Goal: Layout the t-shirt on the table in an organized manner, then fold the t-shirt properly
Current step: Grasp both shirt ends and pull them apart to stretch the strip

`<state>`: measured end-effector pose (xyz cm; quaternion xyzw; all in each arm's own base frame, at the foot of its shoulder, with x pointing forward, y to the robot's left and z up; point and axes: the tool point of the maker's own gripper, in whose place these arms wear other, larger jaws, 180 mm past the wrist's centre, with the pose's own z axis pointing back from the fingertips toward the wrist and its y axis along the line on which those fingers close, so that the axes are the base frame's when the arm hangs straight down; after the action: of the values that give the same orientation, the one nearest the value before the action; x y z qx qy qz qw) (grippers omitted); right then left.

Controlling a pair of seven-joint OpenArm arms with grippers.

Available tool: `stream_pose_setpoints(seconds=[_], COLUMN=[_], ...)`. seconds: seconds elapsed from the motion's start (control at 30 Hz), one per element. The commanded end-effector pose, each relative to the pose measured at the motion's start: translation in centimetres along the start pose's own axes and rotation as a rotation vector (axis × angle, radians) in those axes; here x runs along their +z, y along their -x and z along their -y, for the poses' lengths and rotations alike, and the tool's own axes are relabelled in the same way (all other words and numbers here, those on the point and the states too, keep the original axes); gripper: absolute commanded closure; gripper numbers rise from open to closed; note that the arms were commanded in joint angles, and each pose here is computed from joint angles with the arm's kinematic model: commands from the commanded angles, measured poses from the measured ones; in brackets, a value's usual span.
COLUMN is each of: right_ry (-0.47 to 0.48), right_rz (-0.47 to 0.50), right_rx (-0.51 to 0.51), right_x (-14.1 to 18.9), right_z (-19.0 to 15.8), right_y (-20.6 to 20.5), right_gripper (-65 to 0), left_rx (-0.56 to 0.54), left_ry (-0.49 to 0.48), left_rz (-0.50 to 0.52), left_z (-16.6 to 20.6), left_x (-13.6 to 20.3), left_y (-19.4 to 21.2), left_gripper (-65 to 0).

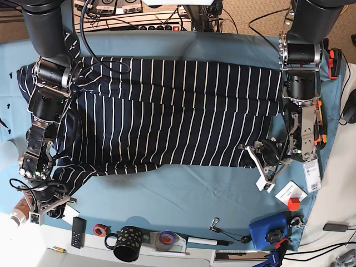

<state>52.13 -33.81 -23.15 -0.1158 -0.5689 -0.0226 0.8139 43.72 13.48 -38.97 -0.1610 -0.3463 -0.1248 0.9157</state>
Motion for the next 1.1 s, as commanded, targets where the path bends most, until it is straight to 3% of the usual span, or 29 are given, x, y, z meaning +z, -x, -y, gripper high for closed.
stream_pose_setpoints(seconds=[0.0,0.1,0.23,0.53,0.77,1.07], right_ry=[0.024,0.032,0.032,0.004,-0.038,-0.146], right_rz=[0.101,0.119,0.142,0.157,0.147,0.061], right_rx=[-0.005,0.0,-0.007,-0.065,-0.09,-0.111], right_x=[0.3,0.4,0.4,0.4,0.4,2.3], right_z=[1.3,1.8,1.9,1.7,1.0,-0.4], right_y=[-4.0,-4.4,-5.2,-7.5,-7.5,-8.3], right_gripper=[0.0,0.0,0.0,0.0,0.0,0.0], left_rx=[0.003,0.058,0.056,0.058,0.149,0.223], left_ry=[-0.034,-0.098,-0.115,-0.117,-0.073,0.221], left_rz=[0.085,0.114,0.12,0.078,0.098,0.16], left_z=[-0.9,-2.3,-3.0,-3.3,-3.6,-1.0], left_x=[0.8,1.1,1.5,1.8,3.1,7.0], left_y=[-3.2,-3.8,-4.4,-3.8,-4.4,-6.2], left_gripper=[0.0,0.0,0.0,0.0,0.0,0.0])
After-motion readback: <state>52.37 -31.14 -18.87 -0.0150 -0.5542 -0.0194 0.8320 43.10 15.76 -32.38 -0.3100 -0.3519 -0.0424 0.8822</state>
